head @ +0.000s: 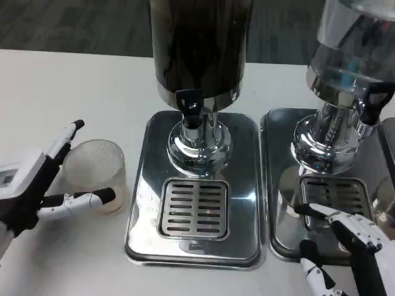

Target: Grasp the cup under the faucet to collect the drink, then remove the cup.

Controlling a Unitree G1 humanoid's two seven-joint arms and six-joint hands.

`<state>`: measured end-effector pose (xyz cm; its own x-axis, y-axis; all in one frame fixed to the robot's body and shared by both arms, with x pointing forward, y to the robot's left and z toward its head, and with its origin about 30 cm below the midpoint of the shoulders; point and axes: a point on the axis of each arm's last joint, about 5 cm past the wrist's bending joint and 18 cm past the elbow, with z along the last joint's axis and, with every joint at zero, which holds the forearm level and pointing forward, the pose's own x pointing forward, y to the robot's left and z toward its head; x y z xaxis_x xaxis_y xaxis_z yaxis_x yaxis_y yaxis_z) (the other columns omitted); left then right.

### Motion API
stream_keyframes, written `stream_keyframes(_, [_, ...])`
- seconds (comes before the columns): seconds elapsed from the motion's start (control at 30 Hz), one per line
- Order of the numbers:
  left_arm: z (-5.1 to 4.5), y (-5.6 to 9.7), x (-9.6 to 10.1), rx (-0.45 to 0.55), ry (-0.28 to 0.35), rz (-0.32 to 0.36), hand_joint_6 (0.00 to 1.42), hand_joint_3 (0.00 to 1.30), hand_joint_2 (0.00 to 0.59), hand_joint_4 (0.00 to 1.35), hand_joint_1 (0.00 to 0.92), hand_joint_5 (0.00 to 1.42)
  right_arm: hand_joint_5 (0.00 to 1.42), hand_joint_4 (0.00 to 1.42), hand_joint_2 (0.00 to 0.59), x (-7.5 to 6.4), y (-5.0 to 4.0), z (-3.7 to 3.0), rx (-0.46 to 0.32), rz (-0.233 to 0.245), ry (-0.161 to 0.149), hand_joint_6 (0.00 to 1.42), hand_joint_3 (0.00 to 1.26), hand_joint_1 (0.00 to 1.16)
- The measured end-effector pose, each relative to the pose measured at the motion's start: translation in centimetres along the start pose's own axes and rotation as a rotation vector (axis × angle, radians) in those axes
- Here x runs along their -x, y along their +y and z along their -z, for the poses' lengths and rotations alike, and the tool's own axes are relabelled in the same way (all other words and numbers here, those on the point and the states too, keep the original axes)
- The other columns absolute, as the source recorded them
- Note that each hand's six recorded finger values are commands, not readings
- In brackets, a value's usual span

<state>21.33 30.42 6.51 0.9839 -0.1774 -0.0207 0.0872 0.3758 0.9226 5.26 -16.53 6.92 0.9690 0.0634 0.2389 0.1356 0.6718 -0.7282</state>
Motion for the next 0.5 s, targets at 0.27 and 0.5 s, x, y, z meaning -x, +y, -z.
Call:
stream_keyframes(0.27, [-0.41, -0.54, -0.33, 0.005, -0.014, -0.01, 0.37, 0.0, 0.043, 0.07, 0.145, 0.27, 0.34, 0.35, 0.454, 0.06, 0.01, 0.05, -0.001, 0.001, 0.005, 0.26, 0.39, 0.3])
stream_keyframes(0.5, [-0.65, -0.68, -0.61, 0.011, -0.025, -0.034, 0.38, 0.0, 0.047, 0.07, 0.148, 0.26, 0.35, 0.36, 0.454, -0.05, -0.04, 0.18, -0.011, 0.011, 0.013, 0.26, 0.39, 0.3])
